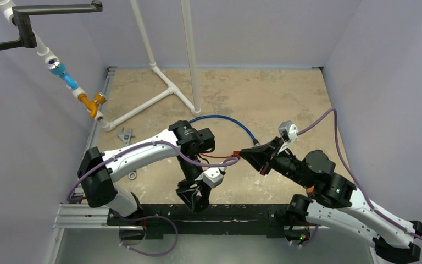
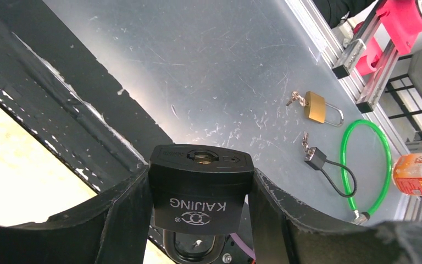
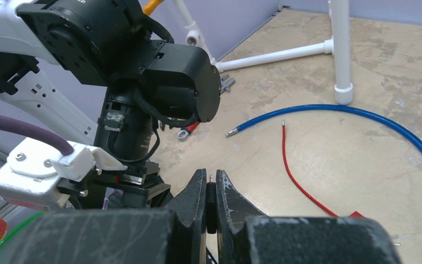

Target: Unlock with the key

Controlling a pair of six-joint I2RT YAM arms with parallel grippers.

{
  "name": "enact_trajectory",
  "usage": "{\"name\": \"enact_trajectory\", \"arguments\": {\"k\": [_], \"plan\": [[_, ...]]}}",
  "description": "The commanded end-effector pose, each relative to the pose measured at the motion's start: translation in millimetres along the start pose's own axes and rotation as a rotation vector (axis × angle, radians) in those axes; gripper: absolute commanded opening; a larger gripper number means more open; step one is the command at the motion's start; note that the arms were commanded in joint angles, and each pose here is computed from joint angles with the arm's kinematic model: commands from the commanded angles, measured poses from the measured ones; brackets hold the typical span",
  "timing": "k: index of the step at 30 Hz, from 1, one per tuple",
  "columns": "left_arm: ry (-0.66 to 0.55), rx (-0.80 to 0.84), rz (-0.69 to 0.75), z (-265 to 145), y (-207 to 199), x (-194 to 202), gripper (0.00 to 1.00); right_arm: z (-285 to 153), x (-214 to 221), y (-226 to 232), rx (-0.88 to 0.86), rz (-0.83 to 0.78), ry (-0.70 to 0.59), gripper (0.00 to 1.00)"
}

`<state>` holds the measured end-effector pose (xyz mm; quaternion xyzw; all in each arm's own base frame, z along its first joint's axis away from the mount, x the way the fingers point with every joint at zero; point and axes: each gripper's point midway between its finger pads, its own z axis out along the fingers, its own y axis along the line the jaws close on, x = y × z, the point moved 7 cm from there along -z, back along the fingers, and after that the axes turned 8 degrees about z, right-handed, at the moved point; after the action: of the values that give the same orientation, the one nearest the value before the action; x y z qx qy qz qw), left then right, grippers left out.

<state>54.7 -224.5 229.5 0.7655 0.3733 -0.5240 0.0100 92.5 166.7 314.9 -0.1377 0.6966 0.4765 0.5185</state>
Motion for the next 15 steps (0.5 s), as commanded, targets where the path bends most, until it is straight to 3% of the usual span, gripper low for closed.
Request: {"name": "enact_trajectory", "arguments": {"k": [1,8,15], "plan": [[-0.054,0.087,-0.078,-7,-45,-24,0.00,-3,-4,-2,0.007,-0.011,-0.034,0.00],[0.031,0.045,-0.004,-16,-43,-17,0.00,0,-6,-1,0.015,0.002,-0.042,0.00],[0.086,-0.115,0.119,-35,-42,-11,0.00,13,1,1,0.000,0.044,-0.016,0.00]]}}
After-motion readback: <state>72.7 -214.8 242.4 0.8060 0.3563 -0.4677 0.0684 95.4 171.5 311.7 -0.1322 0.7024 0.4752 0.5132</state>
